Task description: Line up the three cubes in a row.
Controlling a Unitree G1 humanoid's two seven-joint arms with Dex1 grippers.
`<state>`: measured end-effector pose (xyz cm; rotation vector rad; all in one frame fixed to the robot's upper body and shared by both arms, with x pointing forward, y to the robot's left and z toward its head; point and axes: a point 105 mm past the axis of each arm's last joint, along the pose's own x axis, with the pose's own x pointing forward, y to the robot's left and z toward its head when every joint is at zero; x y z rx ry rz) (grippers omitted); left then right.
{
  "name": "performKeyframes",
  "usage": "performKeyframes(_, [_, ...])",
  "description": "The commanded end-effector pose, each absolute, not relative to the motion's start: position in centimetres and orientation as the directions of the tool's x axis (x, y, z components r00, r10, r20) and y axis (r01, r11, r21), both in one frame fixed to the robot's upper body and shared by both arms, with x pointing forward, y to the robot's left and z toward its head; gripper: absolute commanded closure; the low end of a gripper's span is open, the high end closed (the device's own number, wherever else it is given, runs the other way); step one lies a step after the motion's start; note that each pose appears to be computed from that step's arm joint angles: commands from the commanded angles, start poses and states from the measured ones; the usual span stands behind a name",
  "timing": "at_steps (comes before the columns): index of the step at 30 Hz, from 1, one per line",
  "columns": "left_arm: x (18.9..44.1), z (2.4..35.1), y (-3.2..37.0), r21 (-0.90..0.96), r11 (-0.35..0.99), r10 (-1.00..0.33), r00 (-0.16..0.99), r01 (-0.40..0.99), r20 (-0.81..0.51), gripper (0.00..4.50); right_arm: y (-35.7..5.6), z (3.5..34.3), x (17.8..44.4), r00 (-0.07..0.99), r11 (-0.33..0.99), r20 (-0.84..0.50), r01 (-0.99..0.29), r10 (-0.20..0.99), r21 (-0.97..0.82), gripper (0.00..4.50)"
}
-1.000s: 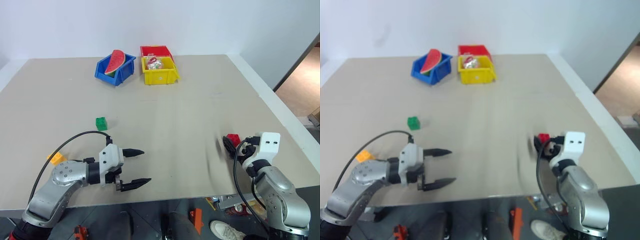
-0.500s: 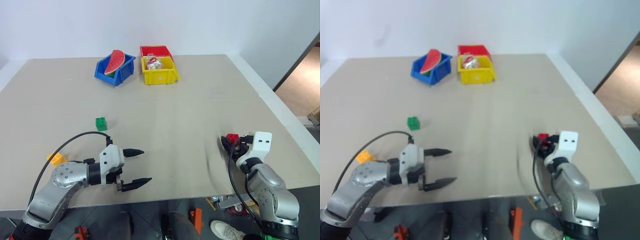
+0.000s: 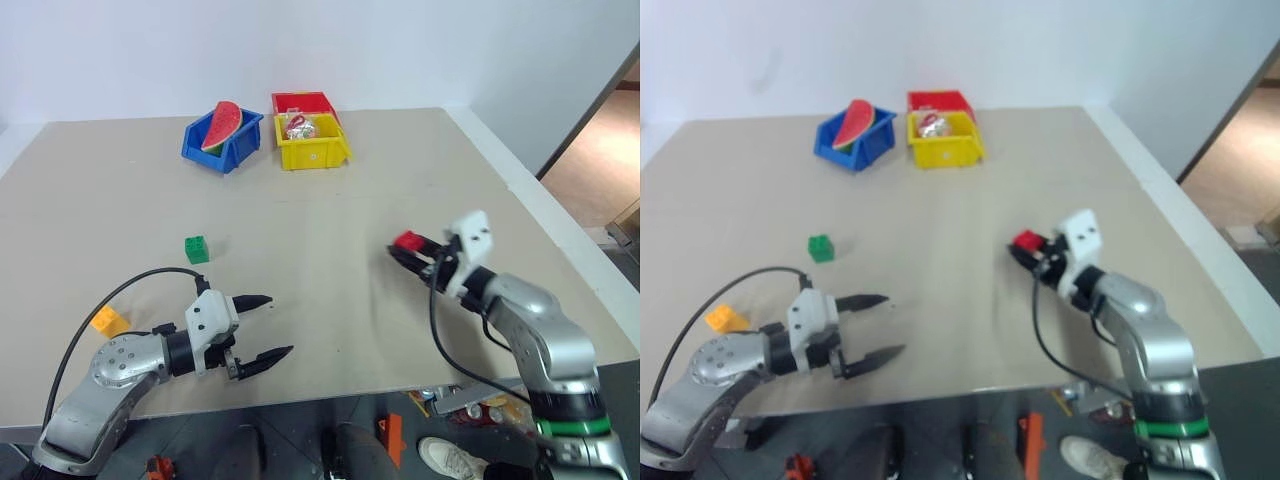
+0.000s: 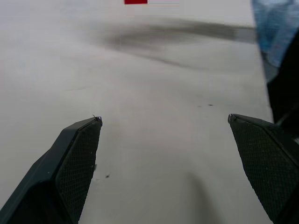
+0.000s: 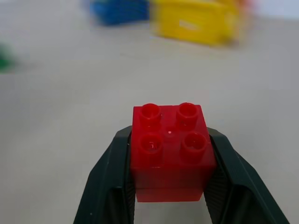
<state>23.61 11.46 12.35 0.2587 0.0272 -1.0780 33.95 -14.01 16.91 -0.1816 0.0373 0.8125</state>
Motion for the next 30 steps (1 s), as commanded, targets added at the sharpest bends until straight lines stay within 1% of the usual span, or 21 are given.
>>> performKeyframes(1, [23.3, 13.3, 11.3, 0.228, 0.467, -0.859, 0.499, 0.855, -0.114, 0.00, -10.9, 17.1, 33.8, 0.460, 0.435, -0.152, -0.884, 0.875, -0.171, 3.22])
performKeyframes(2, [23.1, 13.3, 11.4, 0.220, 0.479, -0.853, 0.510, 0.850, -0.112, 0.00, -9.8, 17.1, 33.9, 0.361, 0.332, -0.178, -0.927, 0.915, -0.173, 3.22])
performKeyframes(5, [22.8, 13.2, 11.8, 0.208, 0.501, -0.841, 0.529, 0.840, -0.112, 0.00, -8.4, 17.0, 34.2, 0.185, 0.155, -0.217, -0.976, 0.958, -0.151, 3.22])
performKeyframes(9, [22.6, 13.1, 12.4, 0.199, 0.526, -0.824, 0.554, 0.827, -0.122, 0.00, -7.9, 15.9, 35.1, 0.058, 0.001, -0.317, -0.984, 0.946, -0.176, 3.22])
performKeyframes(13, [22.5, 13.3, 12.8, 0.190, 0.559, -0.805, 0.583, 0.807, -0.113, 0.00, -7.2, 15.7, 35.8, 0.006, -0.057, -0.331, -0.982, 0.943, -0.181, 3.22])
performKeyframes(17, [22.6, 13.5, 13.6, 0.179, 0.601, -0.776, 0.622, 0.779, -0.101, 0.00, -7.0, 14.5, 35.4, -0.051, -0.129, -0.368, -0.973, 0.928, -0.192, 3.22])
performKeyframes(21, [22.9, 13.7, 14.4, 0.175, 0.646, -0.742, 0.665, 0.743, -0.085, 0.00, -6.7, 14.0, 35.1, -0.087, -0.172, -0.384, -0.966, 0.919, -0.195, 3.22])
performKeyframes(30, [22.5, 13.7, 14.4, 0.170, 0.652, -0.736, 0.671, 0.739, -0.091, 0.00, -6.1, 13.7, 35.4, -0.097, -0.190, -0.388, -0.960, 0.916, -0.207, 3.22])
